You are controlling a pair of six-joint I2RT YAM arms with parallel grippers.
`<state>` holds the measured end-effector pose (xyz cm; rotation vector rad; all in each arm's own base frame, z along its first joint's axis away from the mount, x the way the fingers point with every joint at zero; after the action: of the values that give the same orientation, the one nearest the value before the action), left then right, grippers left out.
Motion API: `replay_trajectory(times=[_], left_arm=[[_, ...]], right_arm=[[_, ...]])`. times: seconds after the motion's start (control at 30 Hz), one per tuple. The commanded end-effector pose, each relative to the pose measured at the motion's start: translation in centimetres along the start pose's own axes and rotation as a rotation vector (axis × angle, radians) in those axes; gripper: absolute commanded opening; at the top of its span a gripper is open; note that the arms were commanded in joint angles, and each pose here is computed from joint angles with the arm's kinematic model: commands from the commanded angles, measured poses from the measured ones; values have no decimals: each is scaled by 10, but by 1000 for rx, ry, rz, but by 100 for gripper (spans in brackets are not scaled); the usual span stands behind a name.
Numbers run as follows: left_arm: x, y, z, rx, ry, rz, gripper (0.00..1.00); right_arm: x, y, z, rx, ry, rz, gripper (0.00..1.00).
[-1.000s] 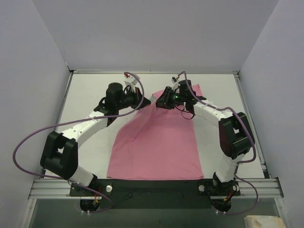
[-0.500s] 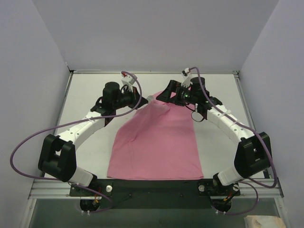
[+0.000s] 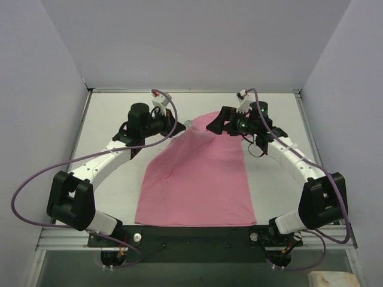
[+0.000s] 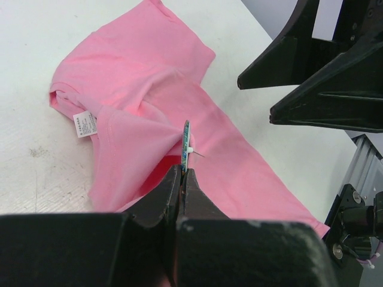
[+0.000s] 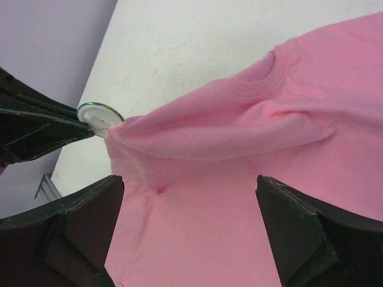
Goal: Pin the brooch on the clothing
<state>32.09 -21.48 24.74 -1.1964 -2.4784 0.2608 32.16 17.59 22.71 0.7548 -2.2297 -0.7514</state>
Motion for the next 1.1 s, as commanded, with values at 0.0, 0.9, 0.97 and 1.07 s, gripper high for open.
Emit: replay_trajectory(times=[0.0, 0.9, 0.97, 1.07], left_arm=[[10, -8, -19, -57, -61, 38, 0], [19, -32, -10, -98, -16, 318, 0], [19, -32, -10, -95, -16, 324, 0], [19, -32, -11, -92, -15, 327, 0]], right_arm=[[5, 28, -11, 135, -25, -219, 100], [-5, 78, -4, 304, 40, -595, 86], [-8, 80, -2, 287, 48, -617, 81], [-11, 81, 1, 272, 70, -643, 73]])
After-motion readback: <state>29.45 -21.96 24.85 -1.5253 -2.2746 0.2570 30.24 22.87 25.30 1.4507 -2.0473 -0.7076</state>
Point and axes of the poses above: each gripper's point midway between its finger pads, its own x axis back along the fingers, its own y axis along the line the jaws close on, z = x × y, the point moved 7 cm from there along x, back along the fingers, and after that the axes turned 9 degrees about -x, right-handed, at the moved point
